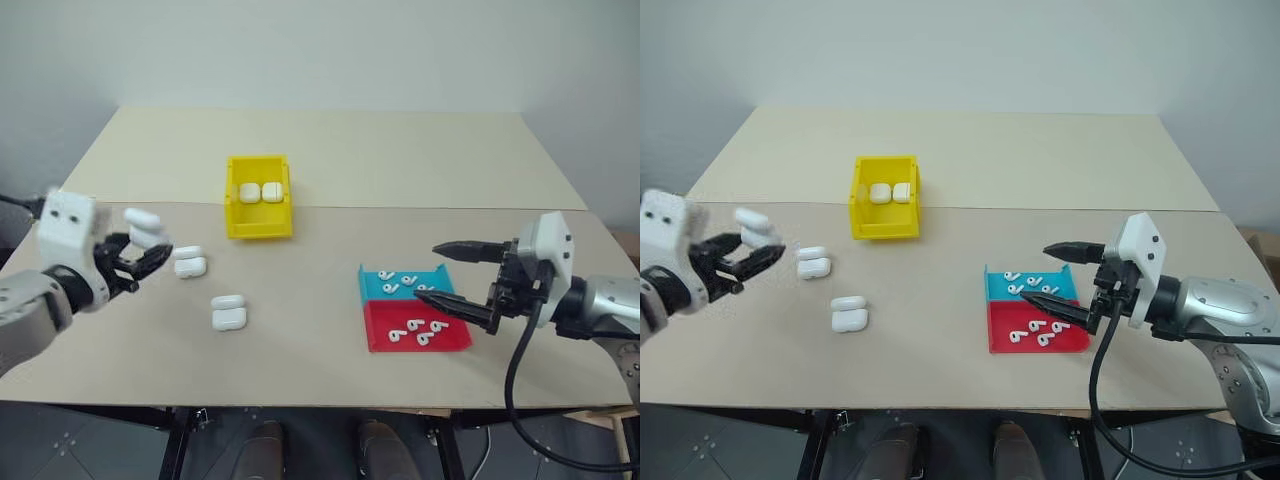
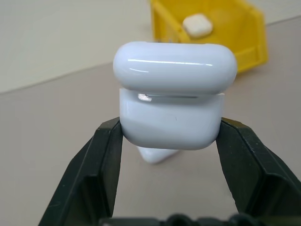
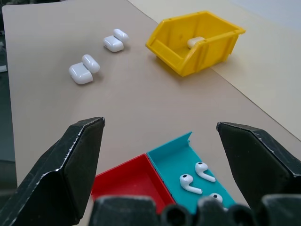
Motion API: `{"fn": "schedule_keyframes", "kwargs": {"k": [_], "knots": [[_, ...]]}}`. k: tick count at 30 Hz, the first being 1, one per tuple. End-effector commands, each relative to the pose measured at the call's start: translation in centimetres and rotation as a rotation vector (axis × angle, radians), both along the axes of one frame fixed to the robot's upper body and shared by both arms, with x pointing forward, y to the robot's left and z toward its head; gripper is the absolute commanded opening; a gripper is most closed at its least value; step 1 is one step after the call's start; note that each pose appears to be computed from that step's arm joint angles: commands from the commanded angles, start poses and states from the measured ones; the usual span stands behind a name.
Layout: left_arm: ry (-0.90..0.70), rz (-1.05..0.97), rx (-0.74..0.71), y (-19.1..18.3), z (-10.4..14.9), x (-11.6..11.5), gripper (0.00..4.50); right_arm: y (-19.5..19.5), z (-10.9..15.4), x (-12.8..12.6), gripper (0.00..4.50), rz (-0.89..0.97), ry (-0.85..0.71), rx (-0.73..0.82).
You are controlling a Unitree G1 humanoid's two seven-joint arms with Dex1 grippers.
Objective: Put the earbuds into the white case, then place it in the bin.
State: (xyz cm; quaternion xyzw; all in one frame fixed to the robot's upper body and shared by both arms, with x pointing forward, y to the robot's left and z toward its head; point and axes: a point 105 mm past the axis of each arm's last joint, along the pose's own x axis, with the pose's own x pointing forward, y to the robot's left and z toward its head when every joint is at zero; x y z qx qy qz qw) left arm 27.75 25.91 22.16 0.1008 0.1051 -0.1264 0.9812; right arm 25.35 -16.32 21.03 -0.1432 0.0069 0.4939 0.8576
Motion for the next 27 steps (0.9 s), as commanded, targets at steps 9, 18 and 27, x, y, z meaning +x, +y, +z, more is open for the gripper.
{"fn": "schedule_keyframes", "kwargs": {"k": [9, 18, 27], "knots": [[-0.486, -0.903, -0.552, -12.7, 6.5, 0.4, 2.73, 1.3, 0.4, 1.0, 4.50, -0.046, -0.128, 0.093], [-0.493, -1.442, -0.549, -17.9, 5.5, -2.1, 2.73, 2.4, -0.4, 0.3, 4.50, 0.053, -0.121, -0.079], [-0.457, -1.425, -0.410, -19.0, 3.8, -2.2, 2.73, 1.3, -1.8, 0.0, 4.13, 0.065, 0.066, -0.544]]}}
